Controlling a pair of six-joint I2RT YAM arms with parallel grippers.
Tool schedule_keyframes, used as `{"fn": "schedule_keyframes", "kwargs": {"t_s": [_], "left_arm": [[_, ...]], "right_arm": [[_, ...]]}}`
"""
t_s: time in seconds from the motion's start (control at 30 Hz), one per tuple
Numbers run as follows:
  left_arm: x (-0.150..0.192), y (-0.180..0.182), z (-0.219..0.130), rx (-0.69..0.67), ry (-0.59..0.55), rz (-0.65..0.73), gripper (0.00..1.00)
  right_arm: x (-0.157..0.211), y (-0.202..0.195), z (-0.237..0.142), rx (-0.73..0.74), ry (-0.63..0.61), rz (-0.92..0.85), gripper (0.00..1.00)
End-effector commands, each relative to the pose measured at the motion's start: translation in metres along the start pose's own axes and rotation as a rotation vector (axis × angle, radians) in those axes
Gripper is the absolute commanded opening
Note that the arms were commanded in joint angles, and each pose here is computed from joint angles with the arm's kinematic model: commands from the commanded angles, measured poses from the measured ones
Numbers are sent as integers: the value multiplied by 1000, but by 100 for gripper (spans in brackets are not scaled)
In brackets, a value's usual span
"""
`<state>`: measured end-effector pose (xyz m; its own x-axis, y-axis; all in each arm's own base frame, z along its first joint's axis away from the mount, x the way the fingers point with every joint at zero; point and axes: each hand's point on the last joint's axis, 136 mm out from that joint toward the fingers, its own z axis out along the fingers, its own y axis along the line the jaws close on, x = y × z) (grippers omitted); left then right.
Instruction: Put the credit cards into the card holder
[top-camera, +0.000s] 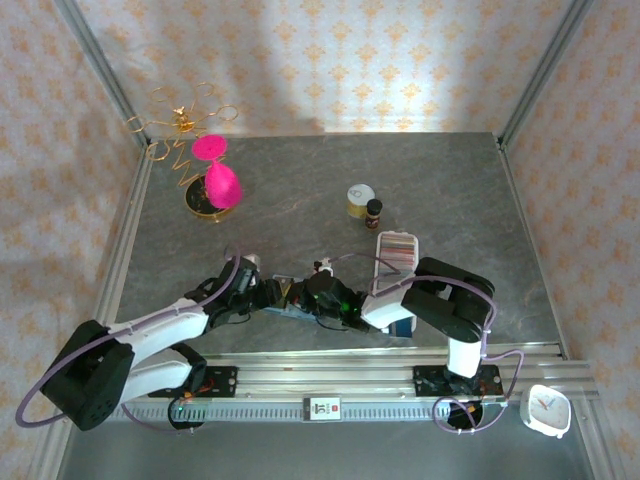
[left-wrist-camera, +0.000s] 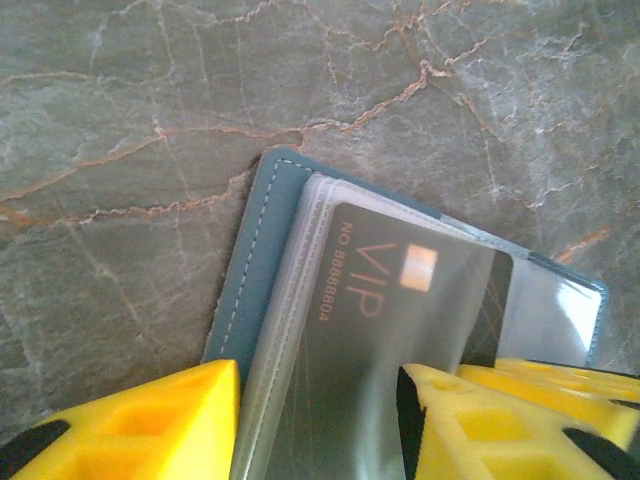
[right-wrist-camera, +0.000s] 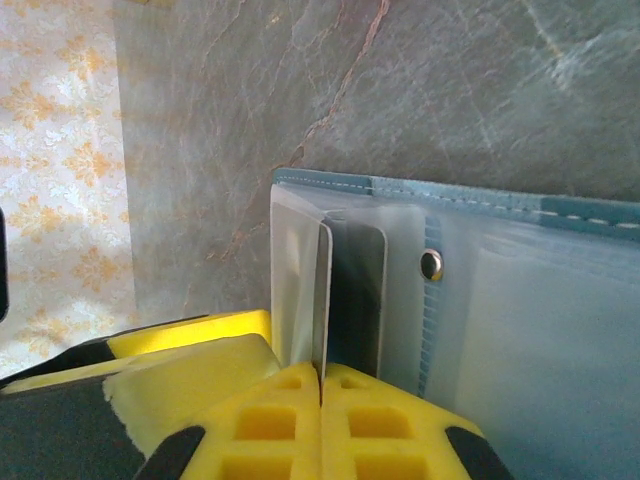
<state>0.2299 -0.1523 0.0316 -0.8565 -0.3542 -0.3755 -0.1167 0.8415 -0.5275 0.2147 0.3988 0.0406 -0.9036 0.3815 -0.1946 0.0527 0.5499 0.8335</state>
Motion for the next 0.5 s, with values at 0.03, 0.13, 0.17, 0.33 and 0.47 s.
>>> {"fn": "schedule_keyframes", "kwargs": {"t_s": [0.03,0.13,0.17,0.33,0.47], "left_arm": [[-12,8,-13,-40,-63,-34,46],[-18,8,-21,-50,-83,-38,48],[-19,7,-23,-54,-86,-41,48],[-23,16,-29,-98,-114,-47,50],[-11,13,-21,-73,-45,-45,50]], "right_arm": [[-5,-4,-10,17,-22,-15,20],[-9,-1,-18,31,-38,-40,29],[-10,-2,-19,41,-37,-50,31],[-13,-3,-23,132,-34,-118,34],[-18,-10,-25,202,-45,-163,30]]}}
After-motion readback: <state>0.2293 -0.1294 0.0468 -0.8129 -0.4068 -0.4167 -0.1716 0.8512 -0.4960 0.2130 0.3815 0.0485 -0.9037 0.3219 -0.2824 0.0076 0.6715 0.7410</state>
